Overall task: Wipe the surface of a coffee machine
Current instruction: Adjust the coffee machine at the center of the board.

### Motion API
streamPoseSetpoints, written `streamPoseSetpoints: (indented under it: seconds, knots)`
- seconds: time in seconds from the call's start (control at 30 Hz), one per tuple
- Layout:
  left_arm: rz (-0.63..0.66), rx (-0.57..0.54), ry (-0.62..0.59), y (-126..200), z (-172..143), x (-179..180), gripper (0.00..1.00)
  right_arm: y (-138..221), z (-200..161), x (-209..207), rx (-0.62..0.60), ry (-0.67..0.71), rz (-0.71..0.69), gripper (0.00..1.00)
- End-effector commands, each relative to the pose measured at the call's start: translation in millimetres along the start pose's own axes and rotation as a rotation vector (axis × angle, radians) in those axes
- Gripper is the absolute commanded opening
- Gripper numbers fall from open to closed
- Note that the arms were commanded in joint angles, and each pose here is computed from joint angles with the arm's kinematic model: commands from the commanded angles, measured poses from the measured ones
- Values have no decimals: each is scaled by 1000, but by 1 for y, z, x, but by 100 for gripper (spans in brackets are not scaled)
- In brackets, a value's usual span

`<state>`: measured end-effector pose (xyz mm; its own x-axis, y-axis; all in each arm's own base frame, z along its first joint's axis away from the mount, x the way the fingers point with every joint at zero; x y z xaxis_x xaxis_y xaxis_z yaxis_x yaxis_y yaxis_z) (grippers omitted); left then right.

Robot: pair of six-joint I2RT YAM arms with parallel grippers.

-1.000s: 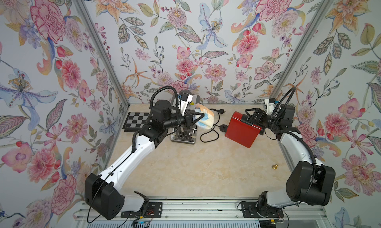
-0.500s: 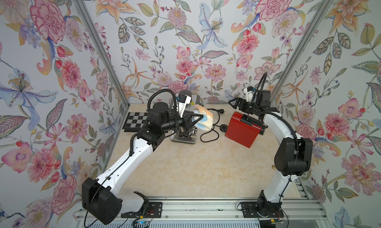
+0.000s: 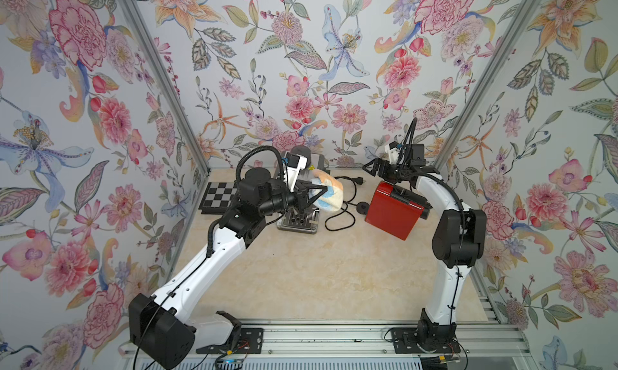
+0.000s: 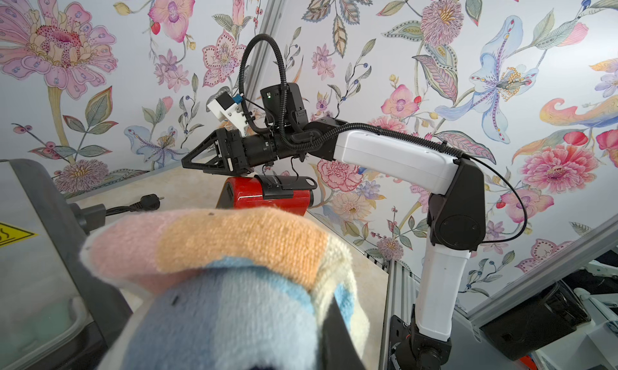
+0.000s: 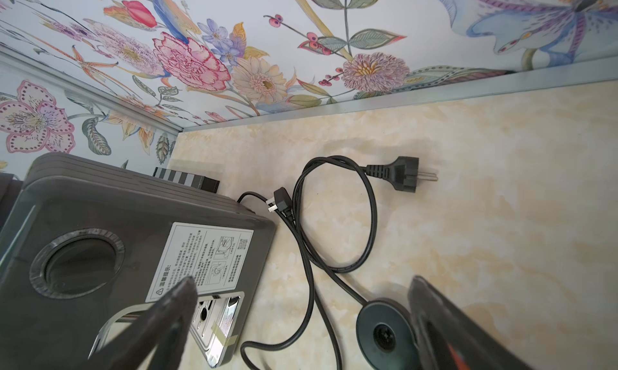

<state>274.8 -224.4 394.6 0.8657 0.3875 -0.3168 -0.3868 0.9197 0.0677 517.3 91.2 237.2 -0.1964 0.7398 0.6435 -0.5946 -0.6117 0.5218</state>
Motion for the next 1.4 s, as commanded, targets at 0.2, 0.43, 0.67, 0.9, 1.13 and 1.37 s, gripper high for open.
streamPoseSetpoints:
  seconds: [0.2, 0.43, 0.67, 0.9, 1.13, 1.37]
  knots:
    - [23, 31, -7, -25, -8, -3, 0, -4, -25, -25, 140, -38, 96, 100]
    - [15, 67, -9, -51, -17, -11, 0, 7, -36, -40, 198, -44, 149, 99]
    - [17, 76, 6, -59, -22, -13, 0, 1, -56, -49, 275, -53, 224, 99]
    - [37, 100, 12, -68, -29, -13, 0, -7, -73, -54, 344, -41, 217, 99]
    - [13, 113, 13, -79, -34, -17, 0, -1, -77, -53, 377, -15, 207, 99]
    - [8, 119, 19, -82, -37, -17, 0, 0, -94, -47, 459, 35, 216, 99]
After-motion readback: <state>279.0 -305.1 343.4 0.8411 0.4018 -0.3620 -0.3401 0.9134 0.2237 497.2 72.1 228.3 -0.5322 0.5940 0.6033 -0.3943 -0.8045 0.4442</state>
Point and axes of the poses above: each gripper's point midway between its finger pads, its own y axis back along the fingers, its own x axis along the line the jaws close on, z = x × y, the point moved 7 cm from there along y, back along the fingers, and after that the axes turned 6 degrees about -y, right-handed, at the moved point
